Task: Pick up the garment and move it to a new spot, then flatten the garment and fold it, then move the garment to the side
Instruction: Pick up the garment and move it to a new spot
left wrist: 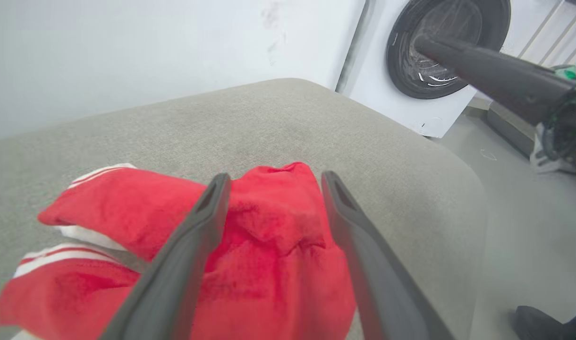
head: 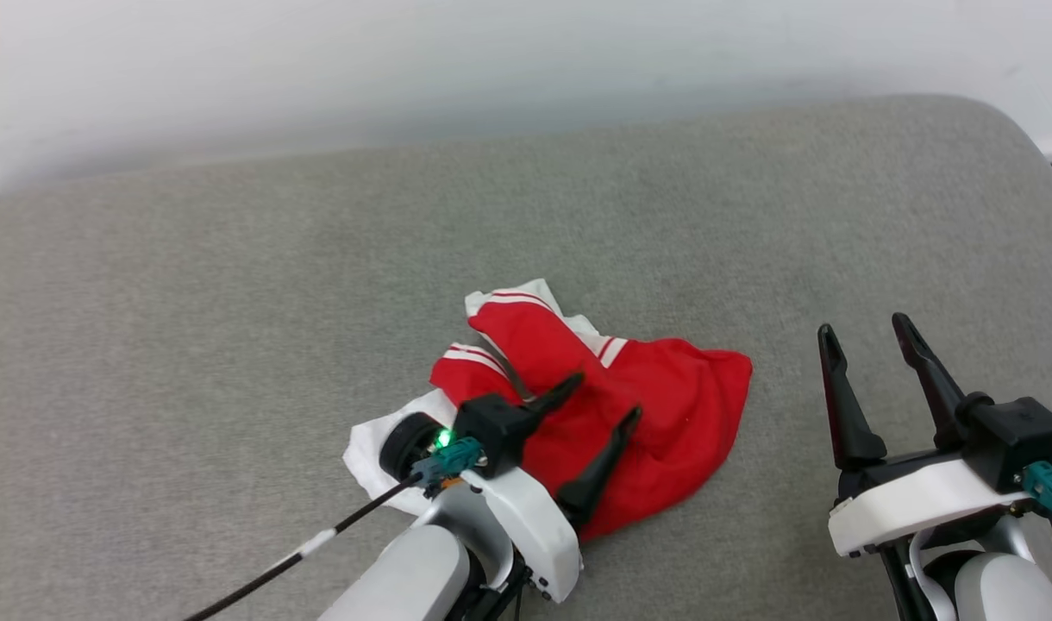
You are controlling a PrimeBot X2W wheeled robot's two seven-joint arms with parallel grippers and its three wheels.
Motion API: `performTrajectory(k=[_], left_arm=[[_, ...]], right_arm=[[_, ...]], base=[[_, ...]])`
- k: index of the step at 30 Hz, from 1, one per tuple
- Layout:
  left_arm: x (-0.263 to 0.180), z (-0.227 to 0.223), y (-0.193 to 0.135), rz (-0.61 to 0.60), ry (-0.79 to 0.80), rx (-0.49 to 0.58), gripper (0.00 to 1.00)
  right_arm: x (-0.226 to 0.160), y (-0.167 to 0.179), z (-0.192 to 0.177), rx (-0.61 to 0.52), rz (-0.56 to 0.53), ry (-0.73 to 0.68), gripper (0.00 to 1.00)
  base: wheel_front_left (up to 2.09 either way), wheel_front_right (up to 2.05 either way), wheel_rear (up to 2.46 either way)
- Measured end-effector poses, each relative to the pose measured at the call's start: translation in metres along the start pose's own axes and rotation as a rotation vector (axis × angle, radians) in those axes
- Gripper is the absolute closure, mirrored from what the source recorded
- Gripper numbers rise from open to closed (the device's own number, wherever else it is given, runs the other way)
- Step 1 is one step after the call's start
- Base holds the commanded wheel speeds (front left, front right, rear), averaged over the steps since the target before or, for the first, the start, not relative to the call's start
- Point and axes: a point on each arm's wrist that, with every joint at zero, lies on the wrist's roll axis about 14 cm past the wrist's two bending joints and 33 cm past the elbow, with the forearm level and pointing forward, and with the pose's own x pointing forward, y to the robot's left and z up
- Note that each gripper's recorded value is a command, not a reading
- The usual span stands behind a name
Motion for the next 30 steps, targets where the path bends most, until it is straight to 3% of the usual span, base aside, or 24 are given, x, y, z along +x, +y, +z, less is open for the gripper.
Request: performTrajectory(k=[5, 14, 23, 30], left_arm=[[-0.019, 0.043, 0.014, 0.102, -0.177, 0.029, 0.0], [-0.092, 0.079, 0.076, 0.45, -0.344, 0.062, 0.0], [-0.168, 0.076, 0.114, 0.69, -0.345, 0.154, 0.0], [-0.194, 0.065, 0.119, 0.746, -0.319, 0.162, 0.0]], right_arm=[[-0.006, 0.011, 0.007, -0.001, 0.032, -0.007, 0.0], [-0.017, 0.027, 0.015, -0.002, 0.074, -0.014, 0.0], [-0.024, 0.034, 0.019, 0.004, 0.094, -0.013, 0.0], [-0.028, 0.034, 0.021, 0.003, 0.094, -0.013, 0.0]], base=[[0.0, 0.0, 0.0], [0.0, 0.0, 0.0], [0.0, 0.0, 0.0], [0.0, 0.0, 0.0]])
